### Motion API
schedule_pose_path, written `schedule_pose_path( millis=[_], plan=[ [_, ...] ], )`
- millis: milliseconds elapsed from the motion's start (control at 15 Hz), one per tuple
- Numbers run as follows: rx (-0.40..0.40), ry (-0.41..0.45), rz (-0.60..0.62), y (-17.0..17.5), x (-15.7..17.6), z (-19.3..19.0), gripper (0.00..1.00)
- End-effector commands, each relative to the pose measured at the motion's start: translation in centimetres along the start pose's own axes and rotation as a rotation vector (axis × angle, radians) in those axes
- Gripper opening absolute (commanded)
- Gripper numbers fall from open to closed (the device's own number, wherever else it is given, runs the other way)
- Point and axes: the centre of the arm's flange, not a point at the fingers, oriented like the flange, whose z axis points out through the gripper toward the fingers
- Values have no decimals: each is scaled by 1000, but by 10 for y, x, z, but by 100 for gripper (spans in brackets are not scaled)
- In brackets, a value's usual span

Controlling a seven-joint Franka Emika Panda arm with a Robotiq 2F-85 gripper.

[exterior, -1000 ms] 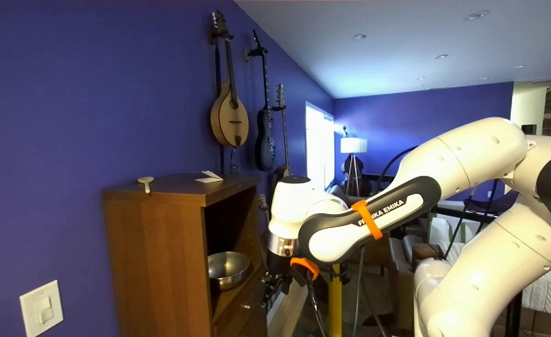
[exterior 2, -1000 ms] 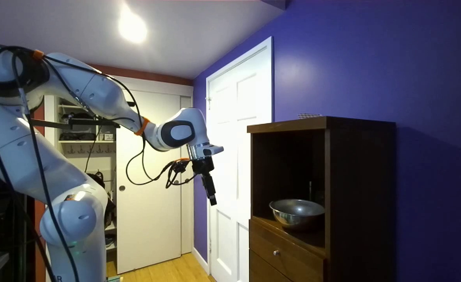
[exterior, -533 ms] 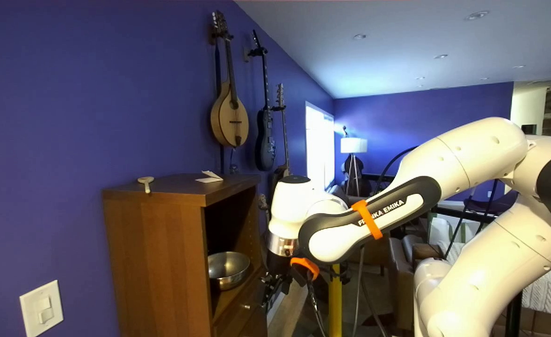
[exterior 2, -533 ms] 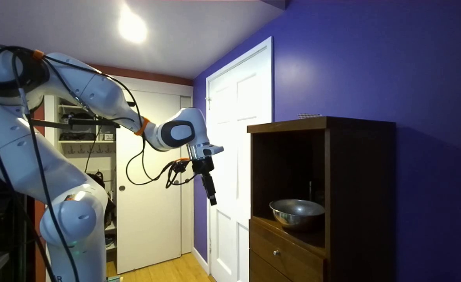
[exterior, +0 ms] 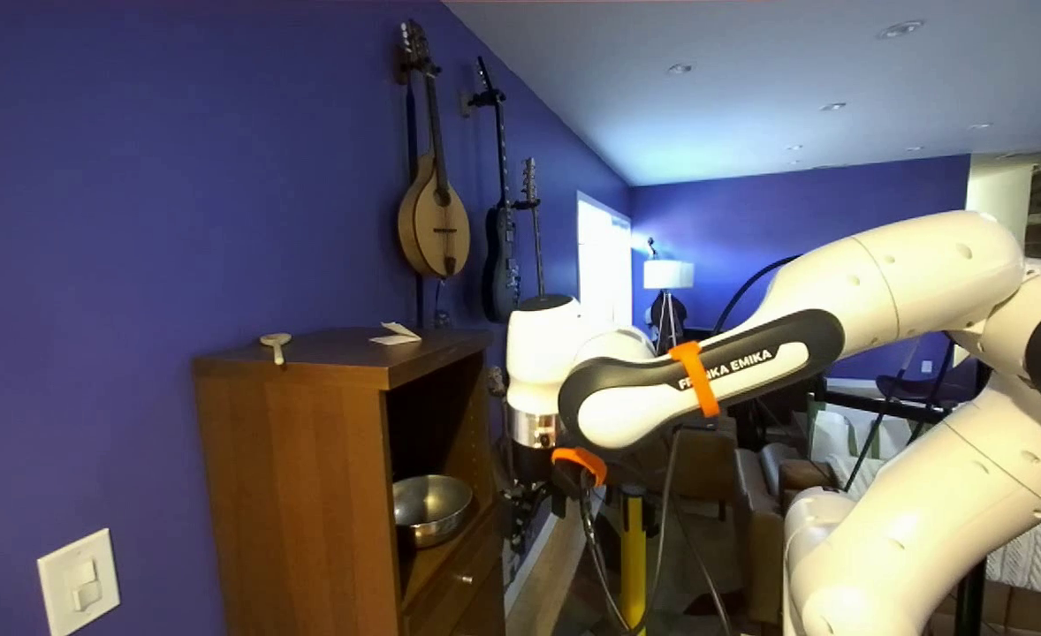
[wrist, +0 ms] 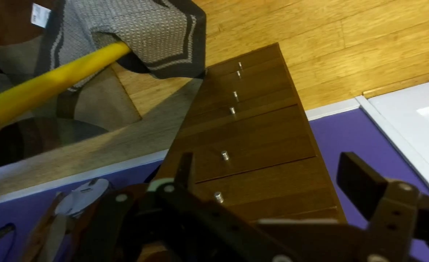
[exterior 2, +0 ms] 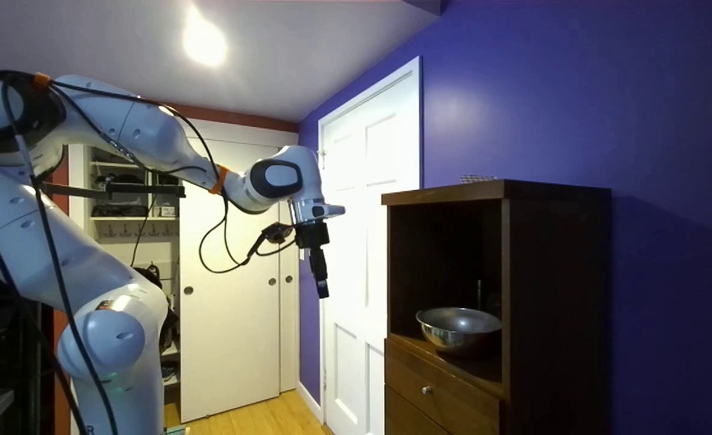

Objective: Put the wooden spoon in the silver bowl.

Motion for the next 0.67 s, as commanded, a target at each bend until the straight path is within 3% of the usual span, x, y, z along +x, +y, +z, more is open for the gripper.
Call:
schedule_pose_path(
  millis=[0, 267, 600],
  plan=[
    [-73, 24, 45, 9, 5, -71, 100],
    [-58, 10, 120, 10, 5, -142, 100],
    [11, 123, 262, 0, 28, -213, 100]
  ],
)
